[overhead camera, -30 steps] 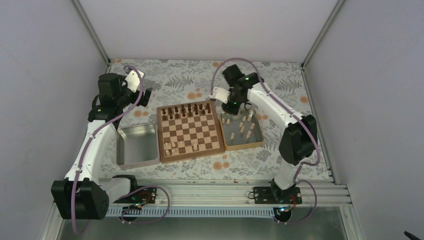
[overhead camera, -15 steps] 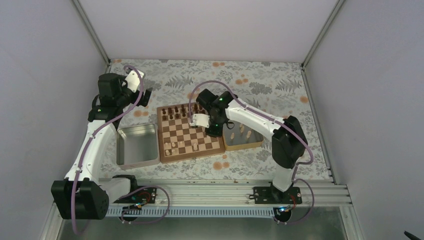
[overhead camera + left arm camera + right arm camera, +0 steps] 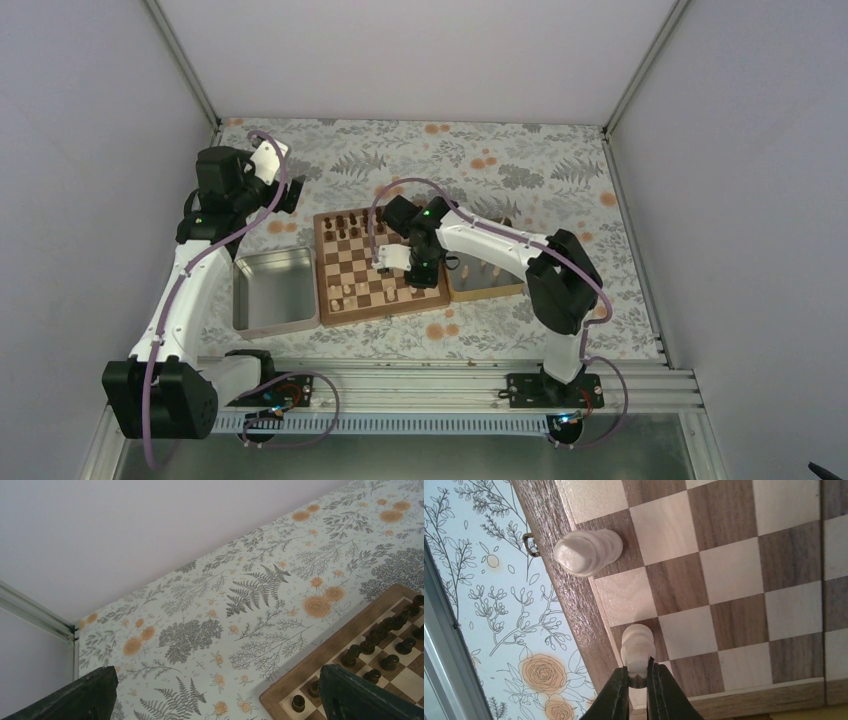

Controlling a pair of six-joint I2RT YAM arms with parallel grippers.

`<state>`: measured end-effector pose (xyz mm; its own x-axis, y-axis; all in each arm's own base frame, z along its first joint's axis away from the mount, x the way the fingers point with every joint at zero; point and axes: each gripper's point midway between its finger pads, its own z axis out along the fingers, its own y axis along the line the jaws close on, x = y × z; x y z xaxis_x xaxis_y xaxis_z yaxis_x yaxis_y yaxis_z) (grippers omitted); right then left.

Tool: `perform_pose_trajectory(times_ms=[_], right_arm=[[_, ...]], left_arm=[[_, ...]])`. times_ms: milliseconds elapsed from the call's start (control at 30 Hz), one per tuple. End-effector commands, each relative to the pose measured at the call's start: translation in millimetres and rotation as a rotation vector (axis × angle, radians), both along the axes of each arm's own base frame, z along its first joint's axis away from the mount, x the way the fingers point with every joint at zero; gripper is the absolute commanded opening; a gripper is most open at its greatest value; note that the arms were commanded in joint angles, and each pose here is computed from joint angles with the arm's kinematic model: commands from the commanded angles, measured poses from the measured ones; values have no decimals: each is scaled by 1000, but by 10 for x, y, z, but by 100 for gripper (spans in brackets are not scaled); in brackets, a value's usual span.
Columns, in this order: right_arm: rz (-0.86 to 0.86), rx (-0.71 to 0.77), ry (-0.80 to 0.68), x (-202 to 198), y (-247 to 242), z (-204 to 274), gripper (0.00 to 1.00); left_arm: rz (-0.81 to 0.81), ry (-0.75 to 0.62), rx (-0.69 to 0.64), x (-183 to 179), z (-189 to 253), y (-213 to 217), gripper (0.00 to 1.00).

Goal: Set up the chess pieces on the board
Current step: Place the chess piece on the chessboard.

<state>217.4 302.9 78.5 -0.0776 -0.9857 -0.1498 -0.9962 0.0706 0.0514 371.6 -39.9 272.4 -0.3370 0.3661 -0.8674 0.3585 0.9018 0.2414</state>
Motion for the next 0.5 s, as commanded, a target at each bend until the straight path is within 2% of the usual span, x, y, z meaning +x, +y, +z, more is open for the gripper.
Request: perform_pose_trajectory(times_ms=[0, 467], right_arm=[[6, -7, 26, -96, 20, -83, 4], [1, -28, 5, -76, -20, -118, 4]], left_arm=[[-15, -4, 2, -19, 14, -10, 100], [-14, -2, 1, -18, 8, -10, 100]])
